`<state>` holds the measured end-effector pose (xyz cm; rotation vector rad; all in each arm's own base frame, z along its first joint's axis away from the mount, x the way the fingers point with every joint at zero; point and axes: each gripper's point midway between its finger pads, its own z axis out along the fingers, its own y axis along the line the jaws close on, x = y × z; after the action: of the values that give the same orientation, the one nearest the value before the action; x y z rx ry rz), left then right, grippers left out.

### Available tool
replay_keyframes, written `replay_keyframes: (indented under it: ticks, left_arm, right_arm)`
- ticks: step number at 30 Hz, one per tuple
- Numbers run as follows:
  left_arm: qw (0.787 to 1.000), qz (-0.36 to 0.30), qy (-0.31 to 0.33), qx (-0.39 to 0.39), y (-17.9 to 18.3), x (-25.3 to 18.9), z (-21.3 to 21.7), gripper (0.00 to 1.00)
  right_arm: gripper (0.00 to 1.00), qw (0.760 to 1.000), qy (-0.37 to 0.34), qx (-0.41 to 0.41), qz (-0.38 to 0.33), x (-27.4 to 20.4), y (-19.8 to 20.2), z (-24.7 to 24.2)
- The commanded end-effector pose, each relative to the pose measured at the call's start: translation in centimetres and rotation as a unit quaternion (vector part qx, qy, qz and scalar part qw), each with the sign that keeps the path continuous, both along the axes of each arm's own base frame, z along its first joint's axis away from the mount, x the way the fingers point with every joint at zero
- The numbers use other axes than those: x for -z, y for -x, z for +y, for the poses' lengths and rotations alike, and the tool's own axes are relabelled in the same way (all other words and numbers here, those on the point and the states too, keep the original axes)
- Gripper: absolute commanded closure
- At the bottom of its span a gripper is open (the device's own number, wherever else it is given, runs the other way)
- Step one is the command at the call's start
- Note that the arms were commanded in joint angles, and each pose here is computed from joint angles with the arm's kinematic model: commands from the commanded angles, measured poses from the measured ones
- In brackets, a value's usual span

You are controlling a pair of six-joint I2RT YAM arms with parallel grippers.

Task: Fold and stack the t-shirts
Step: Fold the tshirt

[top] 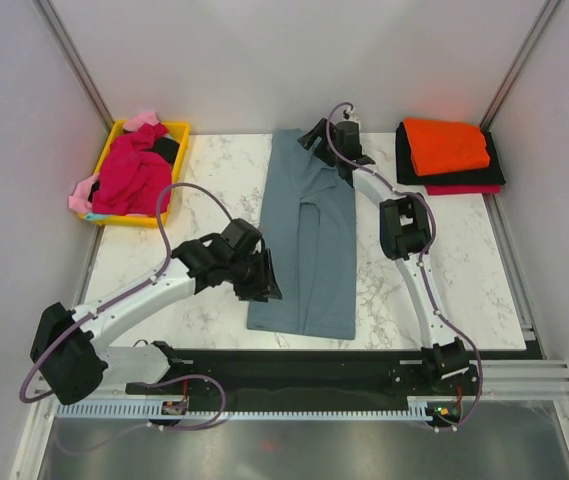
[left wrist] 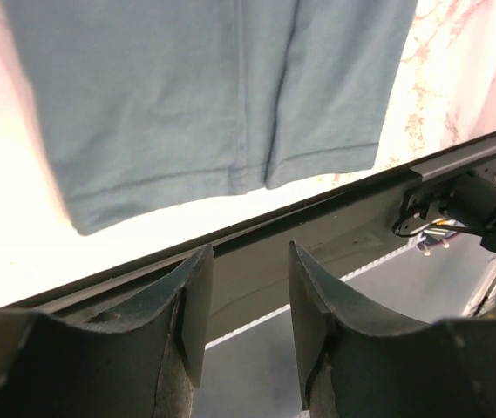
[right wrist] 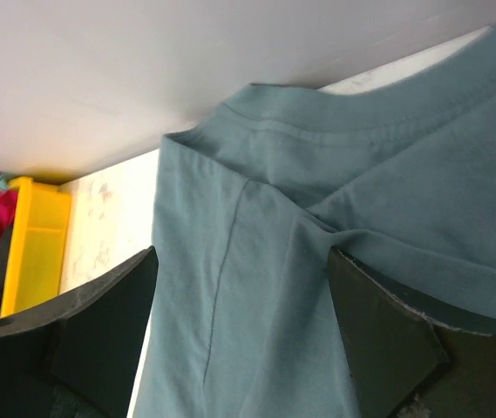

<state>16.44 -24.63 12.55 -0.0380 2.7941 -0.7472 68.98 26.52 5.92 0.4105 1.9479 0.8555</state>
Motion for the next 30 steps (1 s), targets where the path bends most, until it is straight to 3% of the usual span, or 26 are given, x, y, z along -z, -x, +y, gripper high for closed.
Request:
replay_keyframes:
  ticks: [1, 4, 7, 10, 12, 13, 15, 16, 21, 25, 30]
  left_arm:
    - [0.998, 0.008, -0.039, -0.042, 0.8, 0.8, 2.4, 0.52]
    - [0.997, -0.013, -0.043, -0.059, 0.7, 0.8, 3.4, 0.52]
    - [0.996, -0.034, -0.057, -0.067, 0.2, 1.0, 4.2, 0.52]
    - [0.993, -0.052, -0.075, -0.072, -0.6, 1.2, 4.8, 0.52]
    - [0.992, -0.049, -0.087, -0.074, -0.6, 2.0, 5.2, 0.51]
    - [0.991, -0.045, -0.097, -0.076, -0.6, 2.7, 5.3, 0.51]
    - [0.99, -0.037, -0.111, -0.075, -0.5, 3.9, 5.7, 0.51]
    - [0.99, -0.033, -0.113, -0.072, -0.4, 4.3, 5.7, 0.51]
    - [0.985, -0.016, -0.151, -0.08, 0.5, 6.8, 7.4, 0.51]
    - [0.986, -0.015, -0.148, -0.081, 1.0, 8.6, 7.7, 0.52]
    - [0.991, -0.008, -0.113, -0.067, 1.4, 10.2, 6.6, 0.48]
  right_arm:
    - [0.13, 0.998, -0.008, -0.061, -0.023, -1.9, -0.1, 0.8]
    - [0.11, 0.987, -0.044, -0.129, -0.079, -6.1, 0.5, 2.9]
    - [0.06, 0.97, -0.053, -0.19, -0.143, -14.8, 3.1, 4.4]
    - [0.02, 0.967, -0.016, -0.199, -0.156, -20.6, 6.7, 3.4]
    - [0.02, 0.978, 0.025, -0.163, -0.125, -21.2, 9.0, 1.2]
    - [0.02, 0.981, 0.041, -0.153, -0.111, -22.0, 12.8, -0.2]
    - [0.02, 0.991, 0.093, -0.087, -0.044, -19.4, 16.7, -3.8]
    - [0.02, 0.991, 0.103, -0.081, -0.011, -17.9, 21.4, -5.5]
    - [0.03, 0.983, 0.14, -0.025, 0.112, -10.3, 35.8, -11.8]
    - [0.04, 0.978, 0.141, -0.017, 0.15, -7.2, 42.4, -13.5]
    - [0.06, 0.967, 0.158, -0.041, 0.195, -3.9, 47.0, -14.1]
